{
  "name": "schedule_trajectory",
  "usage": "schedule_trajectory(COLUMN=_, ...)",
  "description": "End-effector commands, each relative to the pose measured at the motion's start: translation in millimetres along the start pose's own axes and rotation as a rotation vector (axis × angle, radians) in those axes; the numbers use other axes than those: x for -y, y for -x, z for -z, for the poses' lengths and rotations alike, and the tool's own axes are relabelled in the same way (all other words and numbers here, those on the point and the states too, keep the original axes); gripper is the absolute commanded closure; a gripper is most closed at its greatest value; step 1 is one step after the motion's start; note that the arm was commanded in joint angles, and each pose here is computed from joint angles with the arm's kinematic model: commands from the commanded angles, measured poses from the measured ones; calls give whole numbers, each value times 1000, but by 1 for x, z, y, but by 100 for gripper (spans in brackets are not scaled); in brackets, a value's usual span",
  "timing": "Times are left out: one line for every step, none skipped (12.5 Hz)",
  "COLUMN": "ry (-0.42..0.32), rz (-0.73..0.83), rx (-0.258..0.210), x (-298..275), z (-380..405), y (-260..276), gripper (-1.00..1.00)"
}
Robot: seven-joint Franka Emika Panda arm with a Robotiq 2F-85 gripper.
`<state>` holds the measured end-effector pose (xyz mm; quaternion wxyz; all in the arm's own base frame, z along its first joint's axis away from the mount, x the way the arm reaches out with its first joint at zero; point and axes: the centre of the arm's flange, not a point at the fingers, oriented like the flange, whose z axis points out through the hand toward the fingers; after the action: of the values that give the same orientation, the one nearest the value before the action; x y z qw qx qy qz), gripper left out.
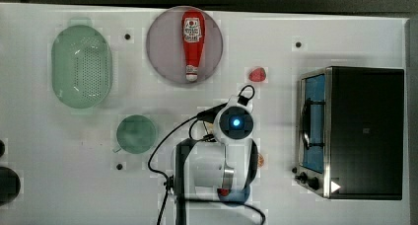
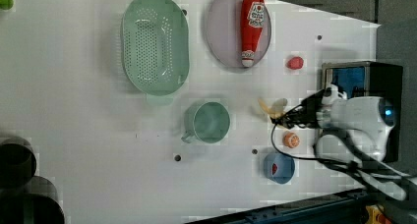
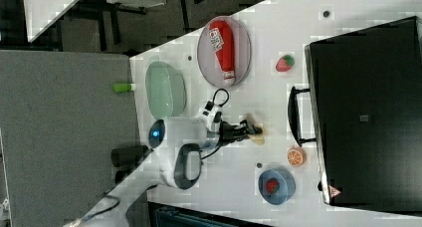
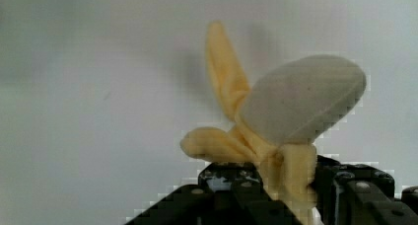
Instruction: Pick Banana and place it in mug.
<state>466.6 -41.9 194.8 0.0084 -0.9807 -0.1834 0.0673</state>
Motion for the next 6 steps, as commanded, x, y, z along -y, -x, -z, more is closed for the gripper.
schedule_trajectory(ry=32, rz=34, rx=-75, x=5, z=127, y=-2, gripper=36)
schedule_trajectory(ry=30, rz=39, rx=-71, x=10, z=154, y=1, gripper=36)
schedule_trajectory(ry=31, rz=42, rx=-71, x=18, z=178, y=3, gripper=36)
schedule_trajectory(ry=33, rz=28, rx=-72, x=27, z=197, y=5, gripper=36)
schedule_trajectory(ry=35, rz=-2, rx=-68, x=38, z=211, y=5, gripper=36)
schedule_trajectory(ry=36, rz=-33, rx=-61, x=51, z=218, y=4, gripper=36)
